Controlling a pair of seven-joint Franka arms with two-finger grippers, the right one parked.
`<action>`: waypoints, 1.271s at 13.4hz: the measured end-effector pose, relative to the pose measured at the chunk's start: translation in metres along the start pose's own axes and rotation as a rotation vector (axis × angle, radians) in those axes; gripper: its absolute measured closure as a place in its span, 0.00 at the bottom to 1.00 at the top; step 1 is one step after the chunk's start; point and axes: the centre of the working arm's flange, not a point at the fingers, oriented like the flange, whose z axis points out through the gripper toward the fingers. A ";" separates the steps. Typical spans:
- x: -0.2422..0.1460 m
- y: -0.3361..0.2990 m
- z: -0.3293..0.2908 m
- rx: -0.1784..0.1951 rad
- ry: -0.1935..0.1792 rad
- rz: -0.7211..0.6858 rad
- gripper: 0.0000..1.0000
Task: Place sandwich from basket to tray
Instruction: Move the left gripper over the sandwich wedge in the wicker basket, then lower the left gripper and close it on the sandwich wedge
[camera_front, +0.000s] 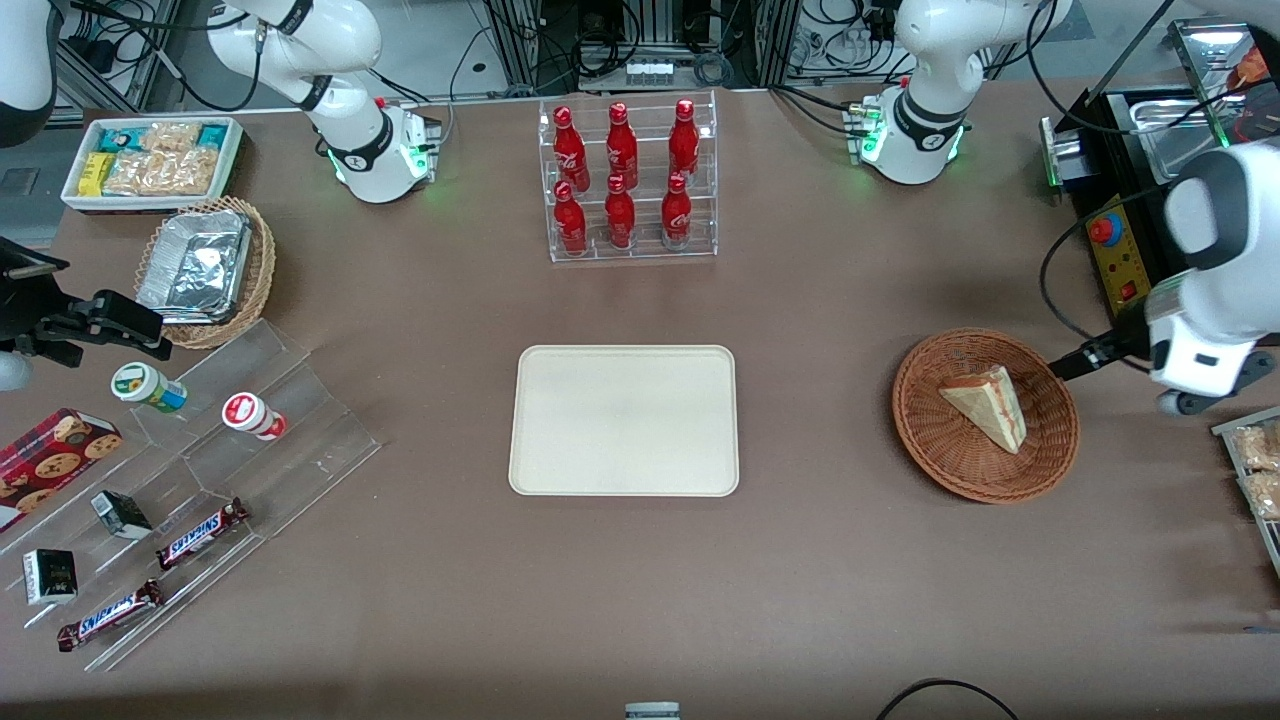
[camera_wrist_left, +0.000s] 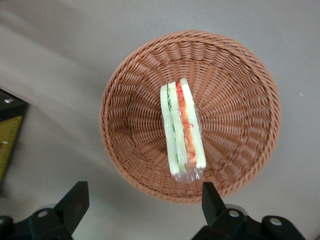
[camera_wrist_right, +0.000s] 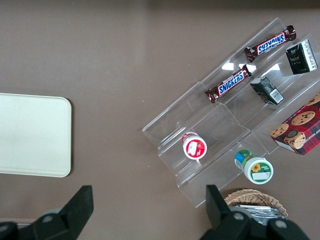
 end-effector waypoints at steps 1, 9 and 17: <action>-0.001 0.000 0.019 -0.006 0.005 -0.054 0.00; 0.004 0.005 0.099 -0.033 0.022 -0.234 0.00; 0.003 0.022 0.126 -0.051 0.013 -0.225 0.00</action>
